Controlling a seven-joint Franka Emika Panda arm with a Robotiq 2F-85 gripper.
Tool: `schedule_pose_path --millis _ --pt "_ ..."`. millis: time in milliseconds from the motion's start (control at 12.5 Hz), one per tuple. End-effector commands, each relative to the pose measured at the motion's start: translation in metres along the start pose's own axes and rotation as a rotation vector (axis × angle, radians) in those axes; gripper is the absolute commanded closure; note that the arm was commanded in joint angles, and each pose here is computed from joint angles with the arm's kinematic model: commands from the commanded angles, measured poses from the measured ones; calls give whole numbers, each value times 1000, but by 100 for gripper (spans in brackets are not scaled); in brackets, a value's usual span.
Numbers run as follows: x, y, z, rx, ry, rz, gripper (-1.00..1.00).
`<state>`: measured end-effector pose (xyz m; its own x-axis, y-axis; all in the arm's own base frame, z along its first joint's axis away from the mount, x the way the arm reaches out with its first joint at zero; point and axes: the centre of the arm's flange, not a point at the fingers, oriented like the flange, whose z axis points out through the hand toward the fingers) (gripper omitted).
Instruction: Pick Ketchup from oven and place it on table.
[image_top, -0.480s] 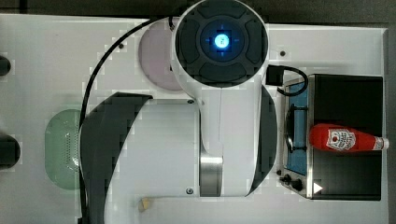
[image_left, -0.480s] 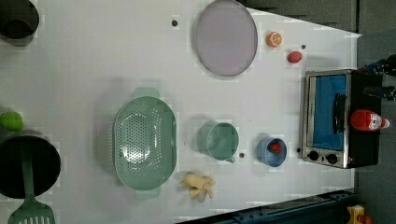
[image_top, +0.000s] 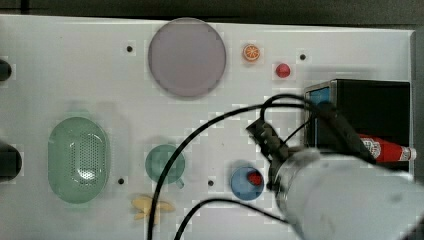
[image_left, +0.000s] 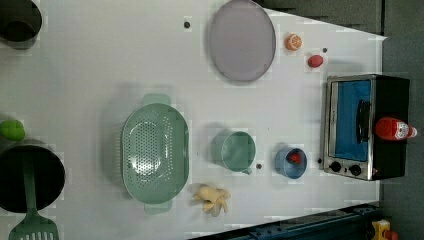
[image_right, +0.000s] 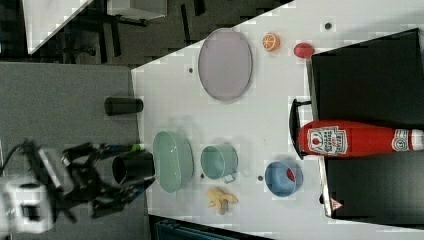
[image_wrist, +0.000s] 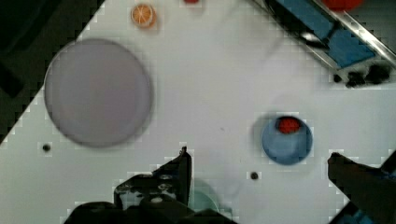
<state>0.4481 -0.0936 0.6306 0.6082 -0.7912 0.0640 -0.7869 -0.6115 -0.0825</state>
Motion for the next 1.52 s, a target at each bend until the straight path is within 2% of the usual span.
schedule_pose_path --millis 80,400,640,720,880,1120,1280,1360,1520 --pt "48 19 40 -38 -16 58 -100" --pt "112 72 68 -18 18 207 -100" --pt "179 133 105 -23 102 364 -100" --pt "190 145 119 -41 111 392 -100" --pt "211 167 155 -82 97 469 -100" --pt "228 174 203 -50 40 606 -100" --pt "231 178 231 -74 15 714 -100" --pt "231 178 250 -107 0 714 -100" --pt "231 178 260 -124 -5 715 -100"
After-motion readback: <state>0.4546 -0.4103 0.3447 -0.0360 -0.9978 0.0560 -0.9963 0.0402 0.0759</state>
